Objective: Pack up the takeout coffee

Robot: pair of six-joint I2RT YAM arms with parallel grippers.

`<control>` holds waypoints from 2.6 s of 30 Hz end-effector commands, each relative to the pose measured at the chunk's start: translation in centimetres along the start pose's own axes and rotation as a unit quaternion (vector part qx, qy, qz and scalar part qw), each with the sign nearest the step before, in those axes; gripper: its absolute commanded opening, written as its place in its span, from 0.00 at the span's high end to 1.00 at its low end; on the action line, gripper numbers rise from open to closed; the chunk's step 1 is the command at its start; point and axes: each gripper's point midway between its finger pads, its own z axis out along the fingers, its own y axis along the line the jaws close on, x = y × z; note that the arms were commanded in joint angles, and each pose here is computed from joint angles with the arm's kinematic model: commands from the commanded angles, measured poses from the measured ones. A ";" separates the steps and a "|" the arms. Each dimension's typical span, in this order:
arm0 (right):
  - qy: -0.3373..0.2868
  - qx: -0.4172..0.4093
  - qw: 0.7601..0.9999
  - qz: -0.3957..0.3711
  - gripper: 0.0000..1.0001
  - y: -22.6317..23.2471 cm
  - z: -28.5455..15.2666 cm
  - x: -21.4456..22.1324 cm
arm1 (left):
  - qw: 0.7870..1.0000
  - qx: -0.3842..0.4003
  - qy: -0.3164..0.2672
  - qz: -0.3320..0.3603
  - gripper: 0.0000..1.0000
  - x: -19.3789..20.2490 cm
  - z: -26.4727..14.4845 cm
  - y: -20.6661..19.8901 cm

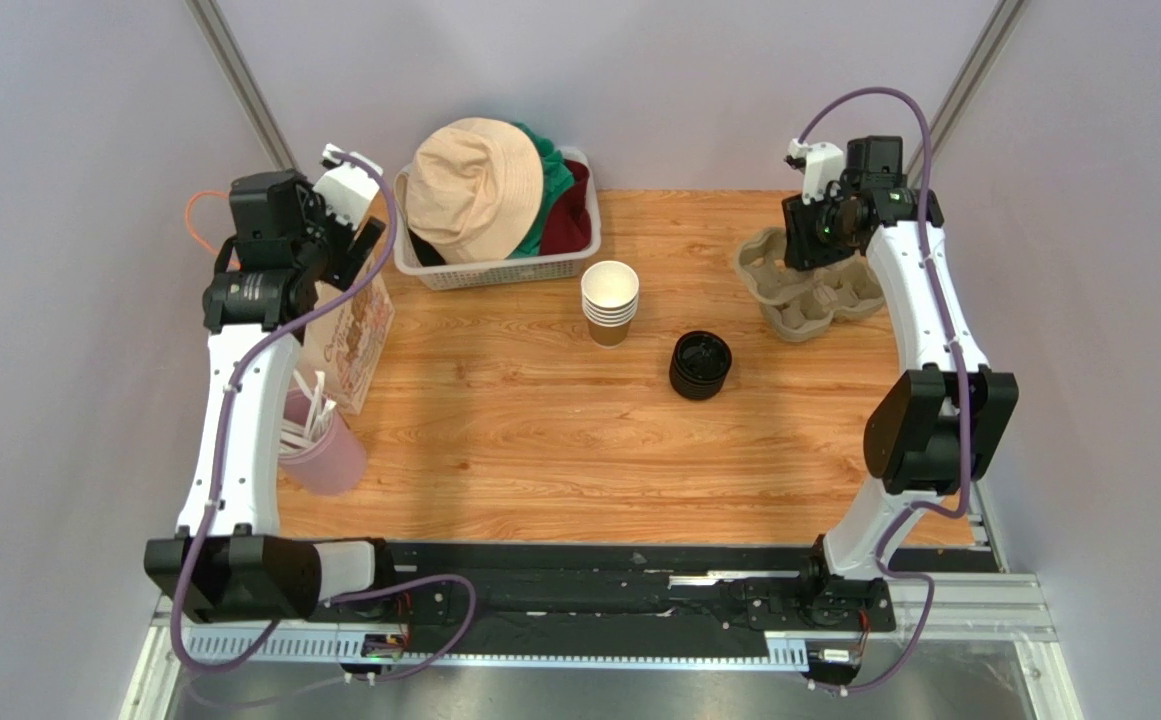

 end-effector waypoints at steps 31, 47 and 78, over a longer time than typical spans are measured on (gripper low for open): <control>-0.039 -0.001 0.999 -0.016 0.68 1.6 -2.0 -1.9 | 0.958 0.248 -0.145 0.023 1.00 -4.2 -8.0 -16.0; -0.053 -0.015 0.998 -0.025 0.68 3.2 -2.9 -2.8 | 0.909 0.374 -0.185 -0.005 0.80 -8.4 -13.0 -22.4; -0.082 -0.041 0.994 -0.067 0.68 8.4 -5.3 -4.8 | 0.924 0.309 -0.223 -0.024 0.03 -10.2 -12.4 -20.0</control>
